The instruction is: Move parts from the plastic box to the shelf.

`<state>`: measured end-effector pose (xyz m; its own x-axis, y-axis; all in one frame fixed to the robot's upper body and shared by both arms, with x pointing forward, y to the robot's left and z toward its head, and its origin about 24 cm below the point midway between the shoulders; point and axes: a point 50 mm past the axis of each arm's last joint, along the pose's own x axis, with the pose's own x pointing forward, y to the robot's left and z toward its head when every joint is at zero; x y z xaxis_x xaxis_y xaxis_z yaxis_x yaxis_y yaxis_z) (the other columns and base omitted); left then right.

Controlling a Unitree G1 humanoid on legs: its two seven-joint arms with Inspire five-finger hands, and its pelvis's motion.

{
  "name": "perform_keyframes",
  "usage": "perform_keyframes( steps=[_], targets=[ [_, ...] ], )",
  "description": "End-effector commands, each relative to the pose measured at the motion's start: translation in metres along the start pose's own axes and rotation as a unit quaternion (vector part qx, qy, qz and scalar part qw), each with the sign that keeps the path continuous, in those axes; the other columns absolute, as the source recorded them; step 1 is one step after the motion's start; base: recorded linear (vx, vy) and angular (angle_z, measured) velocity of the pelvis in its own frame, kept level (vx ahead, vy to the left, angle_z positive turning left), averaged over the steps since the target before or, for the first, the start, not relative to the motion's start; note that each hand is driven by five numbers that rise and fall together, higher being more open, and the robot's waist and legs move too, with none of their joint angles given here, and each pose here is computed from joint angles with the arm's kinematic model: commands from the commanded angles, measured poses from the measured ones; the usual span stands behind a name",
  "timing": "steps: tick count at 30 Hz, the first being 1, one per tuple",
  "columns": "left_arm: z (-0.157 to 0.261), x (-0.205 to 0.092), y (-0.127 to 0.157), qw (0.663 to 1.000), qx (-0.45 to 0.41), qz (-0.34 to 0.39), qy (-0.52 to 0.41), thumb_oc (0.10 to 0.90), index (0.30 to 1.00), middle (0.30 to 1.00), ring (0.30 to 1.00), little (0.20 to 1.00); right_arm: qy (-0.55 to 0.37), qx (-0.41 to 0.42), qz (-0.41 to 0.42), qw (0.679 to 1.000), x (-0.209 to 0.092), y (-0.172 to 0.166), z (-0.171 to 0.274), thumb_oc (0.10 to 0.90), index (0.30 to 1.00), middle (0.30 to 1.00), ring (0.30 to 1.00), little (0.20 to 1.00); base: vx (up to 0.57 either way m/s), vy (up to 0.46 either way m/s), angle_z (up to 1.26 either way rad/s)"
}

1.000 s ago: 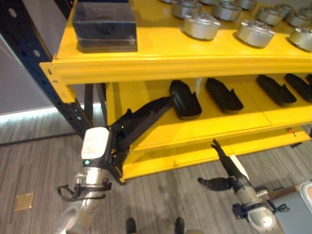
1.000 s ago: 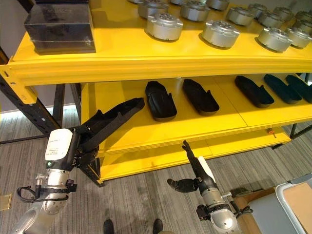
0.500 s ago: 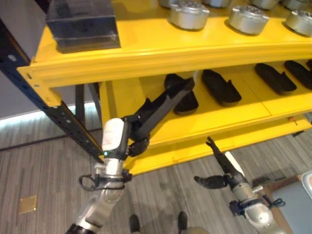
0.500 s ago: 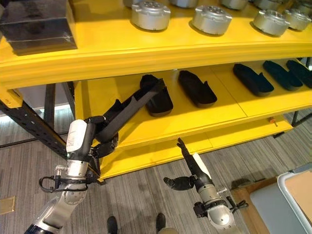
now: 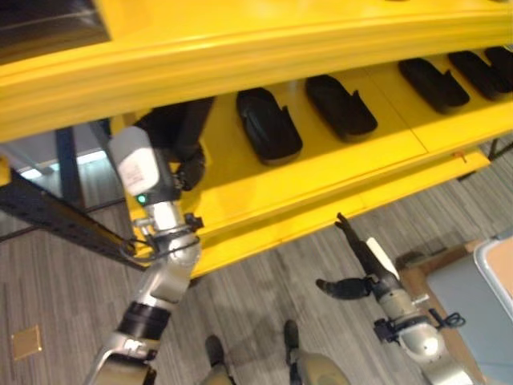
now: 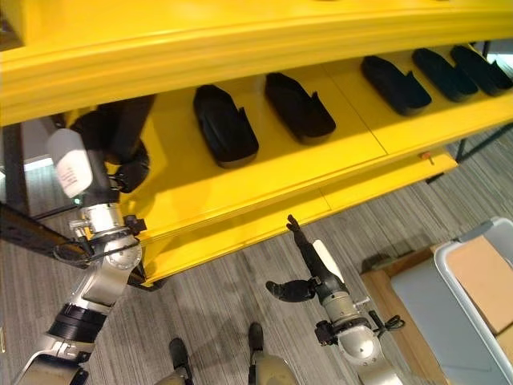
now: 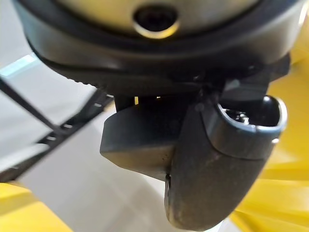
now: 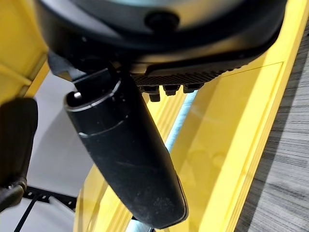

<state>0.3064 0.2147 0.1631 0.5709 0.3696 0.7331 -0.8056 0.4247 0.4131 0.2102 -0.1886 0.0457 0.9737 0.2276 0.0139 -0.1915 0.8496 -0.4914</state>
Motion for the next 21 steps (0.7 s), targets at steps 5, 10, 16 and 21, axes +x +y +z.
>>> perform_keyframes(
  steps=[5, 10, 16, 21],
  targets=[
    [0.0, 0.06, 0.037, 0.979, 0.011, 0.206, 0.01, 0.4, 0.3, 0.3, 0.3, 0.3, -0.144, 0.007, -0.006, 0.99, 0.012, -0.014, 0.048, 0.9, 1.0, 1.0, 1.0, 1.0, -0.03, -0.007, -0.11],
    [-0.012, 0.071, 0.041, 0.972, 0.003, 0.23, 0.05, 0.4, 0.3, 0.3, 0.3, 0.3, -0.151, 0.01, 0.005, 0.988, 0.015, -0.012, 0.051, 0.9, 1.0, 1.0, 1.0, 1.0, -0.07, -0.027, -0.13],
    [-0.007, 0.088, 0.045, 0.964, -0.03, 0.256, 0.071, 0.4, 0.3, 0.3, 0.3, 0.3, -0.16, 0.011, 0.017, 0.987, 0.019, -0.01, 0.055, 0.9, 1.0, 1.0, 1.0, 1.0, -0.09, -0.056, 0.03],
    [0.004, 0.098, 0.038, 0.964, -0.052, 0.249, 0.072, 0.4, 0.3, 0.3, 0.3, 0.3, -0.162, 0.011, 0.025, 0.986, 0.02, -0.01, 0.055, 0.9, 1.0, 1.0, 1.0, 1.0, -0.03, -0.034, 0.35]
  ],
)
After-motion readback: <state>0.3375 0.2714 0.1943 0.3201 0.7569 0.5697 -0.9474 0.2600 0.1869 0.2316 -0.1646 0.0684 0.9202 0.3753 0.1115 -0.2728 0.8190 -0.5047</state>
